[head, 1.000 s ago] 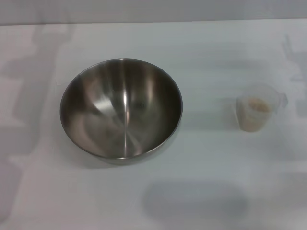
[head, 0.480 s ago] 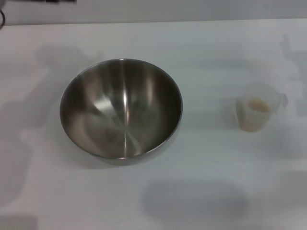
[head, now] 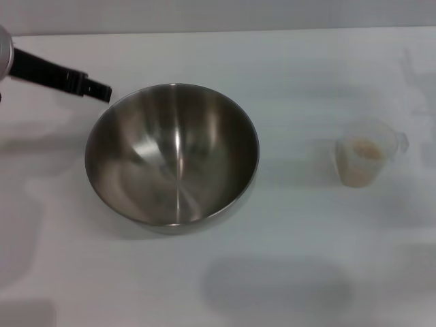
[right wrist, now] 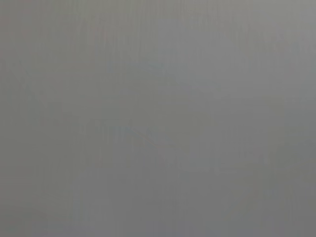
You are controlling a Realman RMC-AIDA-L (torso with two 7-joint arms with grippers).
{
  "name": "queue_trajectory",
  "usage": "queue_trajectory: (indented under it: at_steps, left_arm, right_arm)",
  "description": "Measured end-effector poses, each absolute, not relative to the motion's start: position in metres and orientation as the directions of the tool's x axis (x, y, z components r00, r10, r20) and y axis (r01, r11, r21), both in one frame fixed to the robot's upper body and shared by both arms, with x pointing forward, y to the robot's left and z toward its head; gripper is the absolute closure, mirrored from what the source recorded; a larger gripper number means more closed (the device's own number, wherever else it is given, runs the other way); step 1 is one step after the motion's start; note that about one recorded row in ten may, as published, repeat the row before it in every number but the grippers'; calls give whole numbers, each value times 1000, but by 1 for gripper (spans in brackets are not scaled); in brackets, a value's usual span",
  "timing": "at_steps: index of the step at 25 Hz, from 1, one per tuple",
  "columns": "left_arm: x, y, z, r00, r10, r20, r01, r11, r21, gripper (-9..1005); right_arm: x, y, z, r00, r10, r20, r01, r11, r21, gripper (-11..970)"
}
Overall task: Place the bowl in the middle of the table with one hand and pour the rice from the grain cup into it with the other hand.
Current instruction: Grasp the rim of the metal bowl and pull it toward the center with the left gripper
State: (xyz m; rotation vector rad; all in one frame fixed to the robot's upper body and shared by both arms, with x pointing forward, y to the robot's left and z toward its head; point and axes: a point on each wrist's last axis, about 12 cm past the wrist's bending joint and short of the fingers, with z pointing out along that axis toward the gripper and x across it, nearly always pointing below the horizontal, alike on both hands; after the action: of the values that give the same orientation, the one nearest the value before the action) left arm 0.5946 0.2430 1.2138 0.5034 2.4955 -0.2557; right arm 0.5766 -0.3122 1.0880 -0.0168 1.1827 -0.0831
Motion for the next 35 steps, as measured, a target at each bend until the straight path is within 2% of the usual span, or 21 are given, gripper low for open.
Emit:
queue_trajectory:
  at_steps: [7,14,23,34,35]
  left_arm:
    - [593,246,1195,-816,328,-477,407,911,-70,172]
    - [597,241,1177,-839,344,-422,423,900,-106,172]
    - [601,236,1167,-844,365,-394,439,891,-117,173]
    - [605,235,1164,-832,382,-403,459,882,-111,321]
    - [605,234,1164,-831,384,-402,461,880,-111,365]
  right_arm:
    - [576,-313,1087,373,-80,-924,60,996,-62,249]
    - [574,-314,1086,370,-81,-925,63,996,-62,250]
    - [574,-315,1086,369,-84,-926,65,996,-64,250]
    - [574,-315,1086,369,-77,-926,63,996,-58,250]
    - [574,-315,1086,369,-77,-926,63,996,-58,250]
